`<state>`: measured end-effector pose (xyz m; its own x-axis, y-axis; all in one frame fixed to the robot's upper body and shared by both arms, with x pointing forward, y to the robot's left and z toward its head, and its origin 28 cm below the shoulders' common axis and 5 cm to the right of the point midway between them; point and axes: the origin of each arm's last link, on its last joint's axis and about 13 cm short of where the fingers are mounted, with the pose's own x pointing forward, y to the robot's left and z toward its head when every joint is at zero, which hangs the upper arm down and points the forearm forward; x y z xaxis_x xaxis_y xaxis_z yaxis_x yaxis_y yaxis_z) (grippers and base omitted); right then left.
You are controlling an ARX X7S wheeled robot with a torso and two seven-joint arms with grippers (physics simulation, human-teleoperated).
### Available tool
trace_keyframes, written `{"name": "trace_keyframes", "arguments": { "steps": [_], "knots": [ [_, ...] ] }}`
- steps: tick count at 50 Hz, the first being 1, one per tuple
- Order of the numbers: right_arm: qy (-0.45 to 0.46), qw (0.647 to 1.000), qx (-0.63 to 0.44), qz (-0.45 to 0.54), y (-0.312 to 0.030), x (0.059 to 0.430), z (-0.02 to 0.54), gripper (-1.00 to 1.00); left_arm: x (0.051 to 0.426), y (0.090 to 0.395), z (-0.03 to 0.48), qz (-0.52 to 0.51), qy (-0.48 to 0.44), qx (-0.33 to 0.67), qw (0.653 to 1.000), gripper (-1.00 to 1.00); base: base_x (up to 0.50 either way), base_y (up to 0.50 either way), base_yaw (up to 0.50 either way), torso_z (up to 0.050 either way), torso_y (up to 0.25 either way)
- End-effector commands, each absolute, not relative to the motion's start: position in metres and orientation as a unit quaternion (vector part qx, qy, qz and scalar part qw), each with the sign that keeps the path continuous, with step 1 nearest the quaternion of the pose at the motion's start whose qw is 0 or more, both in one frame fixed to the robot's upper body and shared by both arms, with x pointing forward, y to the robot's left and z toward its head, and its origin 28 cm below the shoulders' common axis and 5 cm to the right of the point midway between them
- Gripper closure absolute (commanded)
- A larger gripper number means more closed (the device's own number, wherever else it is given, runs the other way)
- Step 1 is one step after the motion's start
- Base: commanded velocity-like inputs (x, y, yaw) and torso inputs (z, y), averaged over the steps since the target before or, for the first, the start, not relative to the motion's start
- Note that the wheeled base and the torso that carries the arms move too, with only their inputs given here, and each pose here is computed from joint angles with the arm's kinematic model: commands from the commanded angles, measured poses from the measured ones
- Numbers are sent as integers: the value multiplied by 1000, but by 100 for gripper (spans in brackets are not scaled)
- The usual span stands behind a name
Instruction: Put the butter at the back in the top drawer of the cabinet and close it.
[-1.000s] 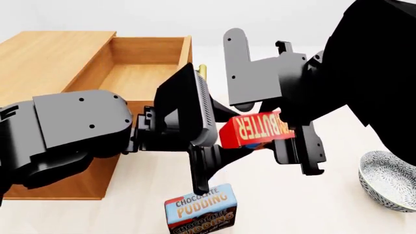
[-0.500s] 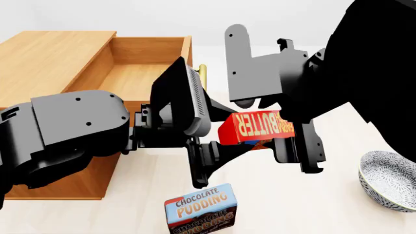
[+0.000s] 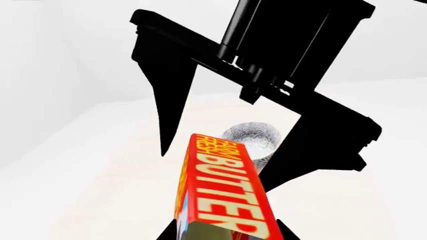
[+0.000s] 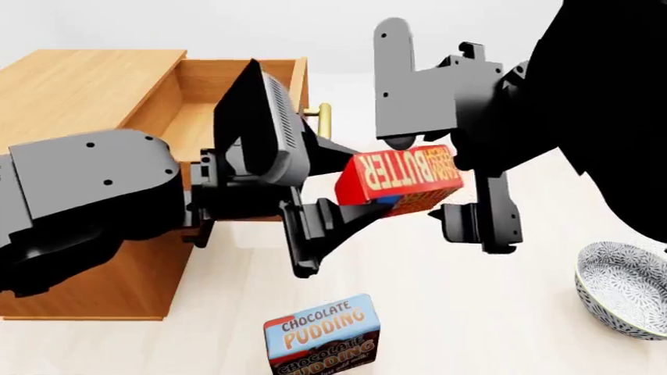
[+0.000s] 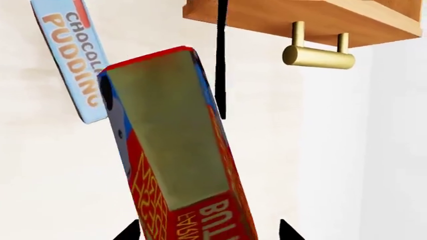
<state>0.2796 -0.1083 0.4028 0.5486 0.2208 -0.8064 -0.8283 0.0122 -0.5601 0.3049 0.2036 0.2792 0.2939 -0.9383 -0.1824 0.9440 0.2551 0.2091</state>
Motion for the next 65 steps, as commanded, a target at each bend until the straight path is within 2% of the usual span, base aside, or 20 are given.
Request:
{"name": "trace_keyframes", "arguments": {
  "steps": [1,12,23,28,32,36,41,47,53,65],
  "knots": [
    [274,668,-576,384,-116,283,402,-100,303,214,299,-572,-16,127,810,100,0,0,0,0,0],
    [287,686,-562,364,-131,285,405,-100,301,224,303,-553,-15,132,822,100,0,0,0,0,1],
    [282,741,-518,320,-167,283,409,-100,298,232,308,-534,-17,127,836,100,0,0,0,1,1],
    [235,799,-485,266,-181,287,398,-100,295,235,313,-511,-26,111,852,100,0,0,0,0,2],
    [209,863,-425,176,-188,299,381,-100,290,239,316,-491,-33,100,865,100,0,0,0,0,0],
    [142,929,-329,93,-192,300,361,-100,285,243,319,-464,-34,91,880,100,0,0,0,0,0],
    [79,970,-225,44,-196,292,323,-100,281,248,325,-429,-35,82,899,100,0,0,0,0,2],
    [-8,988,-151,-17,-196,272,281,-100,287,254,335,-386,-42,56,920,100,0,0,0,2,2],
    [-88,988,-113,-56,-190,246,244,-100,300,257,346,-337,-49,35,939,100,0,0,0,0,0],
    [-124,985,-102,-71,-189,224,224,-100,347,262,357,-256,-20,12,966,100,0,0,0,1,2]
  ]
}}
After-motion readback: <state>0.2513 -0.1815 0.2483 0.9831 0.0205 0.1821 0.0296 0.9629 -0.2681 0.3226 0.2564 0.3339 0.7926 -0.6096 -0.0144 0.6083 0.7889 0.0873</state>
